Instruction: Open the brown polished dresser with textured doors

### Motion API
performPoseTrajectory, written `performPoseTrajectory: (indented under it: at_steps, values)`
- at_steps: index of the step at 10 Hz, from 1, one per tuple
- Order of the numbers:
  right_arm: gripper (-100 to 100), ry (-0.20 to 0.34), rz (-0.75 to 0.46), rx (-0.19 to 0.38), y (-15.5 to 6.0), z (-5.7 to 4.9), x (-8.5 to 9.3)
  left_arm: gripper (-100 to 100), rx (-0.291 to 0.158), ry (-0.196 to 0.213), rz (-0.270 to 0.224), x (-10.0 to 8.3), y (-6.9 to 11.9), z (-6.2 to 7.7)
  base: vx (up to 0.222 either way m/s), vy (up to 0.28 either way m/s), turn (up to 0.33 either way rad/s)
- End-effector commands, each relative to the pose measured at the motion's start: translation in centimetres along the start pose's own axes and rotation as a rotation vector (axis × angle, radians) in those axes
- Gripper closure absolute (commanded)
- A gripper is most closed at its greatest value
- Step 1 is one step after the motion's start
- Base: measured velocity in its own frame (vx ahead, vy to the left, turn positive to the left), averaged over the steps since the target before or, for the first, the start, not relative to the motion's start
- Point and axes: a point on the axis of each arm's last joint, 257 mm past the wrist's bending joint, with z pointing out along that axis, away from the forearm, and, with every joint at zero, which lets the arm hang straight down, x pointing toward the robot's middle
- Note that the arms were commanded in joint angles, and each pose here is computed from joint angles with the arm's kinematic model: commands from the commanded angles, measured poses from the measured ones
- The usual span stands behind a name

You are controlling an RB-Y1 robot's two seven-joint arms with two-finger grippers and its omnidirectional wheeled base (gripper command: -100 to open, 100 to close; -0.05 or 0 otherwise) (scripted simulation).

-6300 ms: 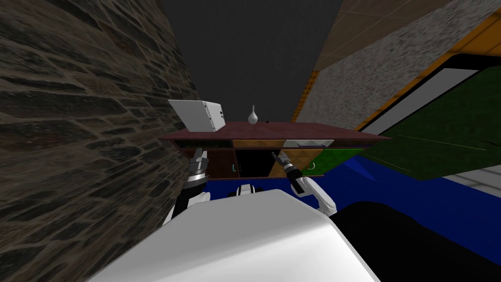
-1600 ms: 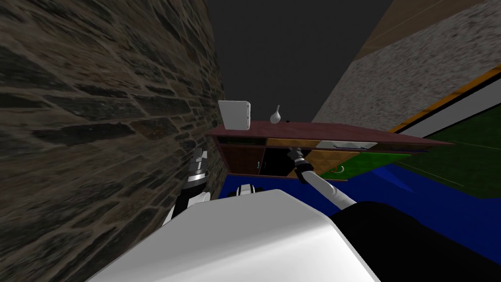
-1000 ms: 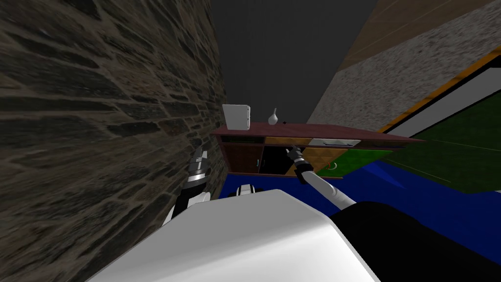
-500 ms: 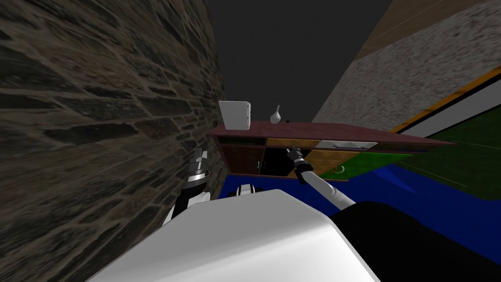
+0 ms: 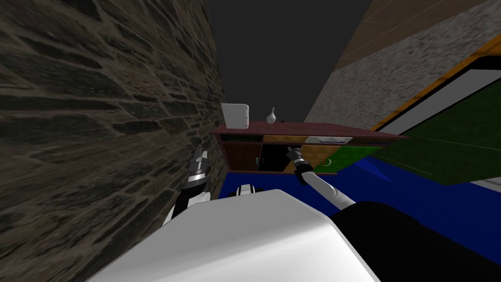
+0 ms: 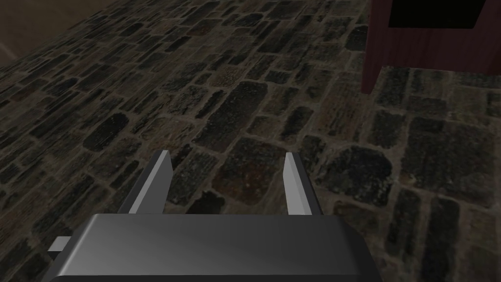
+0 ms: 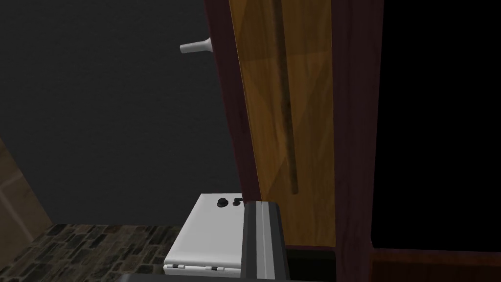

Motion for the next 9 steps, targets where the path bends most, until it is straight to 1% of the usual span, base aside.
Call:
performPoseTrajectory:
  at_steps: [1, 4, 5, 6, 7, 8, 9]
  values:
    - [-100, 0.027, 0.045, 0.024, 0.17, 0.19, 0.36, 0, 0.000, 0.000, 0.000, 0.00, 0.00, -0.01, 0.128, -0.020, 0.116]
    - [-100, 0.062, 0.105, 0.055, 0.49, 0.43, 0.74, 0, 0.000, 0.000, 0.000, -0.01, 0.01, -0.02, 0.162, -0.042, 0.118]
    - [-100, 0.054, 0.090, 0.048, 0.42, 0.36, 0.66, 0, 0.000, 0.000, 0.000, -0.01, 0.01, -0.01, 0.077, -0.021, 0.034]
    - [-100, 0.050, 0.096, 0.048, -0.43, 1.02, 1.03, 0, 0.000, 0.000, 0.000, -0.01, 0.00, -0.01, 0.100, -0.009, -0.047]
    - [-100, 0.053, 0.096, 0.051, -0.10, 0.82, 0.79, 0, 0.000, 0.000, 0.000, -0.01, 0.01, -0.01, 0.062, -0.005, -0.008]
    - [100, 0.052, 0.095, 0.049, -0.14, 0.89, 0.79, 0, 0.000, 0.000, 0.000, -0.01, 0.00, -0.01, 0.010, -0.001, 0.003]
    - [100, 0.040, 0.098, 0.047, -0.24, 0.70, 0.26, 0, 0.000, 0.000, 0.000, 0.00, 0.00, -0.01, -0.111, 0.019, -0.079]
